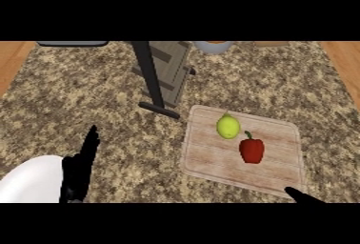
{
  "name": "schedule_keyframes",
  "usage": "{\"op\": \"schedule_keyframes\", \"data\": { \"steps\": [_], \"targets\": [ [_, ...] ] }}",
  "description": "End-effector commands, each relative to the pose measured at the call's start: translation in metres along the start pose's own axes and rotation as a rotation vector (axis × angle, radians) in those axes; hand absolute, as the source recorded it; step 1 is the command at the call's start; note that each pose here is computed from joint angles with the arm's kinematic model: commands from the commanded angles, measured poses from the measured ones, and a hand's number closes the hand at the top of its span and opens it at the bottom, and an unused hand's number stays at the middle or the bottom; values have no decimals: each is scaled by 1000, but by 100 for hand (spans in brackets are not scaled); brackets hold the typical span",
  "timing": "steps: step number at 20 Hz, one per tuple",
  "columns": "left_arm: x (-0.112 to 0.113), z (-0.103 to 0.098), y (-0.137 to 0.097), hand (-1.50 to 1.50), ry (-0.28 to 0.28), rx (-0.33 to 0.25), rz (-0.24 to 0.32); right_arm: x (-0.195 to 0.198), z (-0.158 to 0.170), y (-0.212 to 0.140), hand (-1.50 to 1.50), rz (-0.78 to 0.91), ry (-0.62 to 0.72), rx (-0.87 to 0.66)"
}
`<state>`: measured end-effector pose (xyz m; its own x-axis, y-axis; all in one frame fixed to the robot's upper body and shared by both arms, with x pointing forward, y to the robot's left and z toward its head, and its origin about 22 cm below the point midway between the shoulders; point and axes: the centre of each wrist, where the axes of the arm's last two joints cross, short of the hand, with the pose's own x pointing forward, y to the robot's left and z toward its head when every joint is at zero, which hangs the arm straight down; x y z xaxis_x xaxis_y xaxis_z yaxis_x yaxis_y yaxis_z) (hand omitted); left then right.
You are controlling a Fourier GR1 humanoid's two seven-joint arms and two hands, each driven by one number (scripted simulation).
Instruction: Pick the bell pepper from the cutting board and place it in the tiered basket
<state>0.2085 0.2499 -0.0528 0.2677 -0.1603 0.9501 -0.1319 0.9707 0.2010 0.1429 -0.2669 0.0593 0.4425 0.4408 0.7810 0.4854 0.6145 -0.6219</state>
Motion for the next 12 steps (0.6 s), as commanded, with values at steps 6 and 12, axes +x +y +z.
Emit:
{"op": "schedule_keyframes", "data": {
  "steps": [6,12],
  "targets": [
    [5,-9,4,0,-7,-26,-12,59,20,2,-150,301,160,-80],
    [6,-13,-6,0,-16,-26,0,97,28,53,-150,418,189,-59]
  ]
}}
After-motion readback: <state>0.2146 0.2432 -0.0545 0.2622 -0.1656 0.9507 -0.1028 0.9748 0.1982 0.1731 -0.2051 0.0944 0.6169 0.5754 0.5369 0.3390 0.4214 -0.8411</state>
